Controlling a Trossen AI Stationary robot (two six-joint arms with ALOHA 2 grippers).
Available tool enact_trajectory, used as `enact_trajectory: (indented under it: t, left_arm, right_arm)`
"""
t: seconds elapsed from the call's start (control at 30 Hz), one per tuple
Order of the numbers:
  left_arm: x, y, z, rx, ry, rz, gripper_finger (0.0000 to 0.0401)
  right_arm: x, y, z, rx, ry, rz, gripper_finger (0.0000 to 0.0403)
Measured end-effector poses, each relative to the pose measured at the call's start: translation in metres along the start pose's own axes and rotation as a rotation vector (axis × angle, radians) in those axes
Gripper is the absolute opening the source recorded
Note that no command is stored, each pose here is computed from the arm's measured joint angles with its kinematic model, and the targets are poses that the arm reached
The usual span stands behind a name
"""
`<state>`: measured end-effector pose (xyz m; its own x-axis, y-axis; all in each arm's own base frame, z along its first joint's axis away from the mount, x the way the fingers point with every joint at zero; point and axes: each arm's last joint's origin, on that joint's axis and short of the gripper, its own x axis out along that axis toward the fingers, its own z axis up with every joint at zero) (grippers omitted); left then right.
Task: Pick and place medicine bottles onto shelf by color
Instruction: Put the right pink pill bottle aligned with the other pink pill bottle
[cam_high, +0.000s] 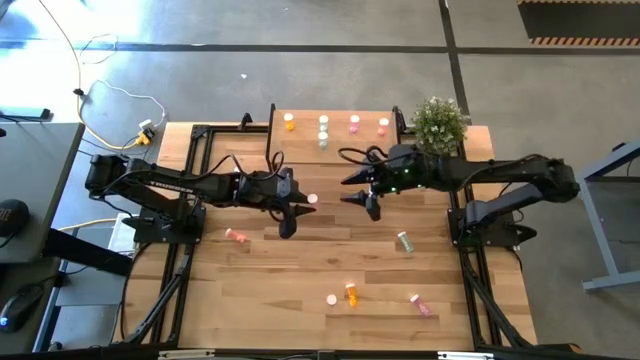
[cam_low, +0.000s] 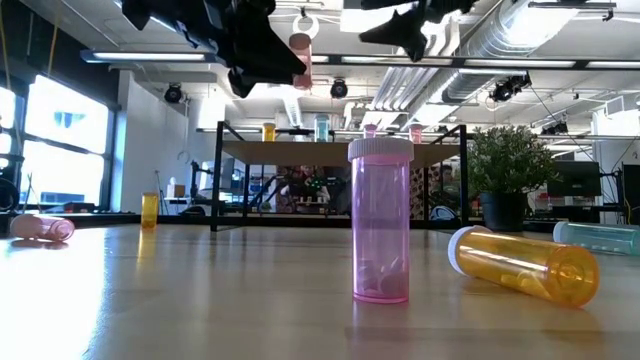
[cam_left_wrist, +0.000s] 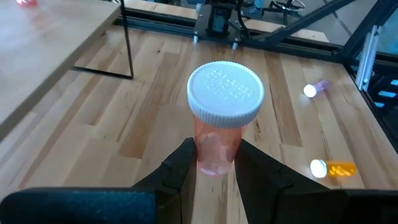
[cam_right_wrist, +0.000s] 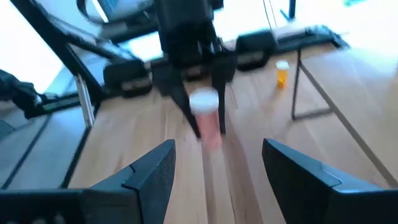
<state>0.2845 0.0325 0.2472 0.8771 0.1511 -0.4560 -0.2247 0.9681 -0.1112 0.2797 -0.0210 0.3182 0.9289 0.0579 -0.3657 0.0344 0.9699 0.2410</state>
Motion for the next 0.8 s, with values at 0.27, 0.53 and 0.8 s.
enact_trajectory:
  t: [0.27, 0.53, 0.8]
  left_arm:
    - [0.0, -0.006, -0.003, 0.011, 0.026, -0.015, 0.0088]
    - [0.0, -0.005, -0.003, 0.011, 0.026, -0.014, 0.0088]
    - [0.0, -0.005, -0.003, 0.011, 0.026, -0.014, 0.0088]
  right_arm:
    - [0.034, -0.002, 0.001, -0.086, -0.05, 0.105, 0.0231]
    - [0.062, -0.004, 0.007, -0.128, -0.026, 0.134, 0.0231]
    - [0.082, -0.009, -0.003, -0.106, 0.025, 0.127, 0.0231]
